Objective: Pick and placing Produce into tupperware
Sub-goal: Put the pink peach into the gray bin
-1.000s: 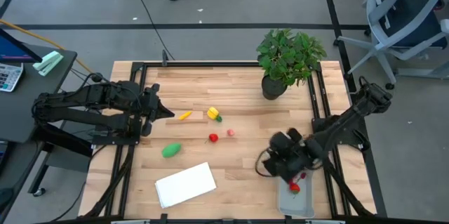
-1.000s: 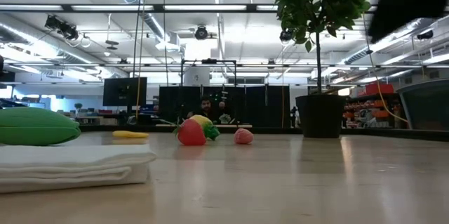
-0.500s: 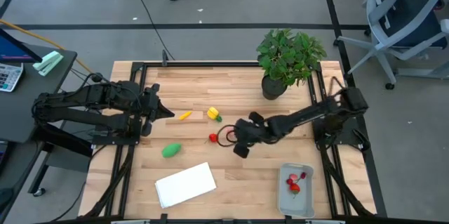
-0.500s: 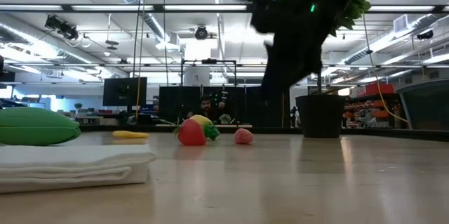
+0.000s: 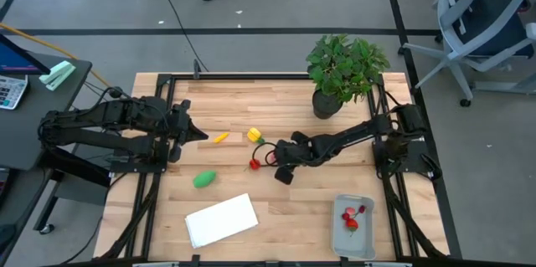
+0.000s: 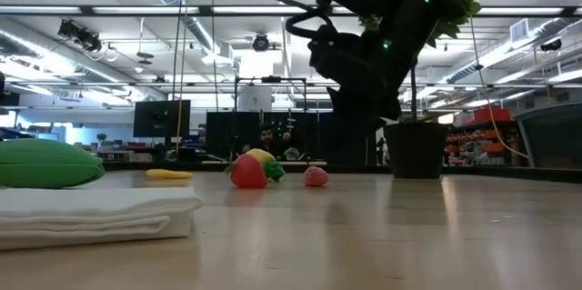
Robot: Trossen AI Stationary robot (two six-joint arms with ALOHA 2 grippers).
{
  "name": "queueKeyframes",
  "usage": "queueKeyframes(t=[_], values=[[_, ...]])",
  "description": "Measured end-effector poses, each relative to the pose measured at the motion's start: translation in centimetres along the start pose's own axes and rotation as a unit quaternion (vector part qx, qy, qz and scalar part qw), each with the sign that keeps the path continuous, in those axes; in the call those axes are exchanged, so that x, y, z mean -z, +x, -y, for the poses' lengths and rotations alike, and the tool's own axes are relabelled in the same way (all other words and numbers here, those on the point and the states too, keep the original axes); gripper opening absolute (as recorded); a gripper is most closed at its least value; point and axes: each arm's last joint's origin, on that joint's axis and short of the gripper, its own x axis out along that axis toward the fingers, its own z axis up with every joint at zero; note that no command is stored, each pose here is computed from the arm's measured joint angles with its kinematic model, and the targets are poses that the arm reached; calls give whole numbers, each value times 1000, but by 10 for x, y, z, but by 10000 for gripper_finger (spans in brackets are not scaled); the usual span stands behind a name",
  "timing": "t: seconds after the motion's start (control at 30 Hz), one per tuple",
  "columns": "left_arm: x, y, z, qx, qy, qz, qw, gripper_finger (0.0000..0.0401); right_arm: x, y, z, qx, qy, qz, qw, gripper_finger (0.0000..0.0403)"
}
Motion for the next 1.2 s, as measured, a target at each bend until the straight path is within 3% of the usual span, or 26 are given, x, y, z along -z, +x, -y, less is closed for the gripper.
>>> queueKeyframes(t=[0.43, 1.2], values=[[0, 0, 0, 0, 0, 0, 1000, 21, -7, 1, 1, -15, -14, 23, 1000, 211], [0, 0, 0, 0, 0, 0, 1000, 14, -9, 1, 1, -6, 3, 41, 999, 213]])
